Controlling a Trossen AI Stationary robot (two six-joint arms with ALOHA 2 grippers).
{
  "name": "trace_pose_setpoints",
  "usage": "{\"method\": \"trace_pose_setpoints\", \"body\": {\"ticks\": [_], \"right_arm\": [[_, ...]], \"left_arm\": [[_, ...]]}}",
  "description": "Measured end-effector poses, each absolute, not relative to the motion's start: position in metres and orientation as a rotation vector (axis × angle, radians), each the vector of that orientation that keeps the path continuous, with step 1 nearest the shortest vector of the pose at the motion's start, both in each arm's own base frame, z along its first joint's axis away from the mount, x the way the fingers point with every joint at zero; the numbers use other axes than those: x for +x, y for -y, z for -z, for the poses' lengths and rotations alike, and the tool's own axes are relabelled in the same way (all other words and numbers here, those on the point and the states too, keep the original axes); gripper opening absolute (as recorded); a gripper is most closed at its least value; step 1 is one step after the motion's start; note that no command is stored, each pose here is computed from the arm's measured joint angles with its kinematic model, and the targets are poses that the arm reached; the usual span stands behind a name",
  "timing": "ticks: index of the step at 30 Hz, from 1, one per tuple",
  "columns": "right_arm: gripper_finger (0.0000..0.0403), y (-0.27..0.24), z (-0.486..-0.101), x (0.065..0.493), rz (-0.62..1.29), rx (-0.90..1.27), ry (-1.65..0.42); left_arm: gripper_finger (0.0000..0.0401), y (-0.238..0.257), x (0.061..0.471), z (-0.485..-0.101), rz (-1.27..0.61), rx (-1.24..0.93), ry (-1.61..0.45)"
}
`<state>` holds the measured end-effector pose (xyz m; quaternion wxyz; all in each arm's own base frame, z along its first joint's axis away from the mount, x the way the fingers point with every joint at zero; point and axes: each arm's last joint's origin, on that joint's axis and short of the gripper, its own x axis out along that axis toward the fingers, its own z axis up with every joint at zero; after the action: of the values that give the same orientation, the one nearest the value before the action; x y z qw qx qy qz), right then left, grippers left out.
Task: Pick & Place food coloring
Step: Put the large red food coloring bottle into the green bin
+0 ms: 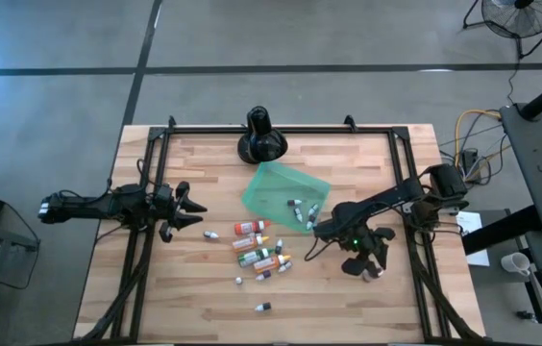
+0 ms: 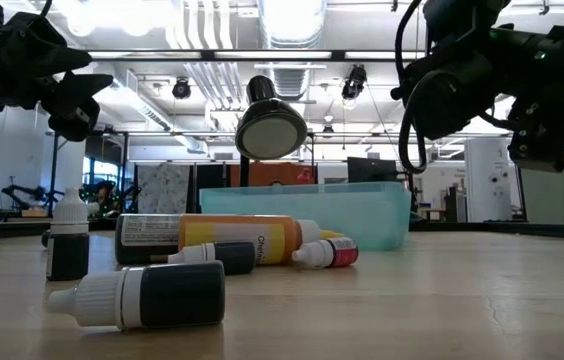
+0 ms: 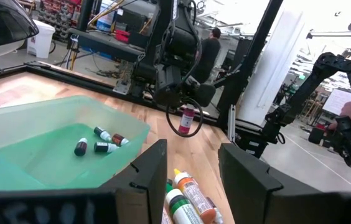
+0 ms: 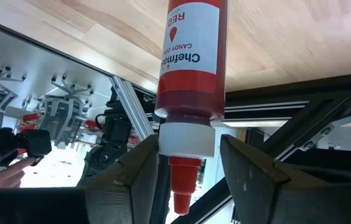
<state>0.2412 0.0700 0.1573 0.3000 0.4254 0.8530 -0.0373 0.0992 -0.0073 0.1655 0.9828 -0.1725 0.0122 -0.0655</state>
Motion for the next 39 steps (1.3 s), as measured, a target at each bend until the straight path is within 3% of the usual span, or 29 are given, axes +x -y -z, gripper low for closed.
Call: {"method": "trace_pose_setpoints", "body": {"ticks": [14, 28, 39], "right_arm": [[0.0171, -0.071, -0.157, 0.242, 0.041, 1.113, -2.248], [0.0149, -0.072, -0.158, 0.245, 0.004, 1.123, -2.228], [0.0204, -0.073, -0.168, 0.259, 0.063, 1.020, -2.149]], "left_arm": [[0.0117, 0.007, 0.099, -0.165, 0.131, -0.347, -0.024], [0.0117, 0.007, 0.099, -0.166, 0.131, -0.347, -0.025], [0.0117, 0.007, 0.099, -0.166, 0.131, -0.347, -0.024]]}}
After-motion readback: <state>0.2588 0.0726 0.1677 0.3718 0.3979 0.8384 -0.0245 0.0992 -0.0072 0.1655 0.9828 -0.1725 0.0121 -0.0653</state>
